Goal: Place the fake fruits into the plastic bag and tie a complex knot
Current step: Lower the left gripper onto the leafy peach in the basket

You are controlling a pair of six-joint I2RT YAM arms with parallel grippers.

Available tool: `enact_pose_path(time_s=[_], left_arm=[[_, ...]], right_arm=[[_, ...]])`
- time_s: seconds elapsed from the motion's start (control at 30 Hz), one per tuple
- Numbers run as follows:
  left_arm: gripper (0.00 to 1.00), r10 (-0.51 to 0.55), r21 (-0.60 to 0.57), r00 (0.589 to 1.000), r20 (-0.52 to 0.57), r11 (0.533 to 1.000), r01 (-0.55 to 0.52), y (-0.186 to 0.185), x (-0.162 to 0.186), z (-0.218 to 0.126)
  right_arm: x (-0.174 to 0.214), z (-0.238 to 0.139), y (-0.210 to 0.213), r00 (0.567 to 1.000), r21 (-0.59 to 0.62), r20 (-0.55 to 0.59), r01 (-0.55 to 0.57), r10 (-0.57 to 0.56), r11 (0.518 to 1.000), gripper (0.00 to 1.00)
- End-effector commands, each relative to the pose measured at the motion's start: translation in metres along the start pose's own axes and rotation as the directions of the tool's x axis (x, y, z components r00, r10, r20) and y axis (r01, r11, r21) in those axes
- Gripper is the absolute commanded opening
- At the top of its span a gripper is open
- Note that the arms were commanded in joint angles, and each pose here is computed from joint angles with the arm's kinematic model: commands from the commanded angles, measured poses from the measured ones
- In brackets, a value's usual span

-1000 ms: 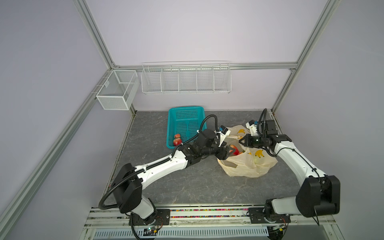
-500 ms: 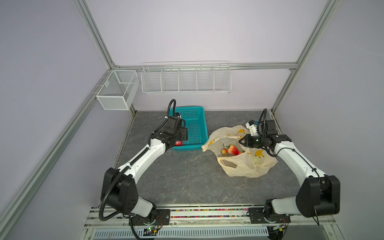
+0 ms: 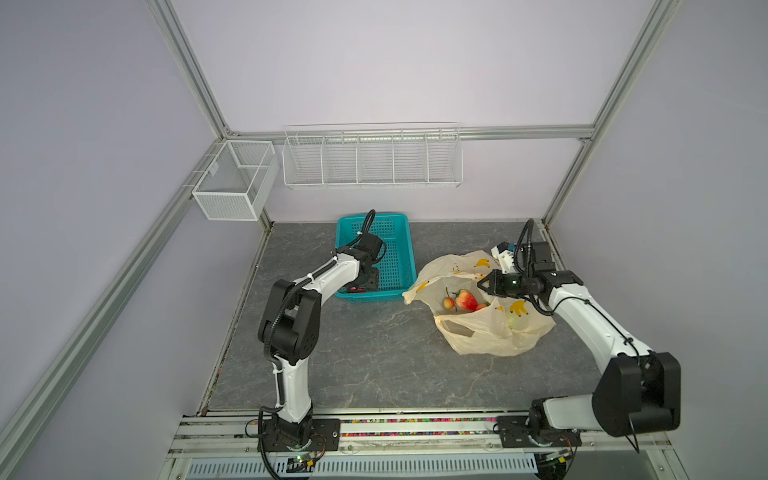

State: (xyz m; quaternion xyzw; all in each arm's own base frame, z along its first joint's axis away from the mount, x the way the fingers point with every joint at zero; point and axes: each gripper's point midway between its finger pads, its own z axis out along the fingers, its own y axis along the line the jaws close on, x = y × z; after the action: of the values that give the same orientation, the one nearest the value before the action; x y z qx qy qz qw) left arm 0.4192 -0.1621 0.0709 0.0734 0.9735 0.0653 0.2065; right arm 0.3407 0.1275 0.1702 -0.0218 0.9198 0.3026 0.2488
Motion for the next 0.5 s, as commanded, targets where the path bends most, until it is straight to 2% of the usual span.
enact_pose_path(time_s=[0.0,0.13,0.3,0.47], left_arm=[[0.76,0.014,-0.055,0.999,-0.042,0.998,-0.016,0.008,0.004,0.009],[0.76,0.01,0.011,0.998,-0.061,1.0,-0.009,-0.007,0.006,0.019],[0.75,0.004,0.194,0.999,-0.039,0.981,0.004,-0.046,-0.006,0.014],[0.74,0.018,0.177,0.999,-0.031,0.984,-0.012,-0.051,-0.016,0.02]], right_arm=[[0.002,-0.003,0.001,1.0,-0.005,0.014,0.026,-0.026,1.0,0.07],[0.001,-0.004,0.0,0.999,0.002,0.019,0.031,-0.031,1.0,0.07],[0.001,-0.004,0.0,0.999,0.003,0.019,0.03,-0.03,1.0,0.07],[0.001,-0.004,-0.001,0.999,0.006,0.019,0.029,-0.03,1.0,0.07]])
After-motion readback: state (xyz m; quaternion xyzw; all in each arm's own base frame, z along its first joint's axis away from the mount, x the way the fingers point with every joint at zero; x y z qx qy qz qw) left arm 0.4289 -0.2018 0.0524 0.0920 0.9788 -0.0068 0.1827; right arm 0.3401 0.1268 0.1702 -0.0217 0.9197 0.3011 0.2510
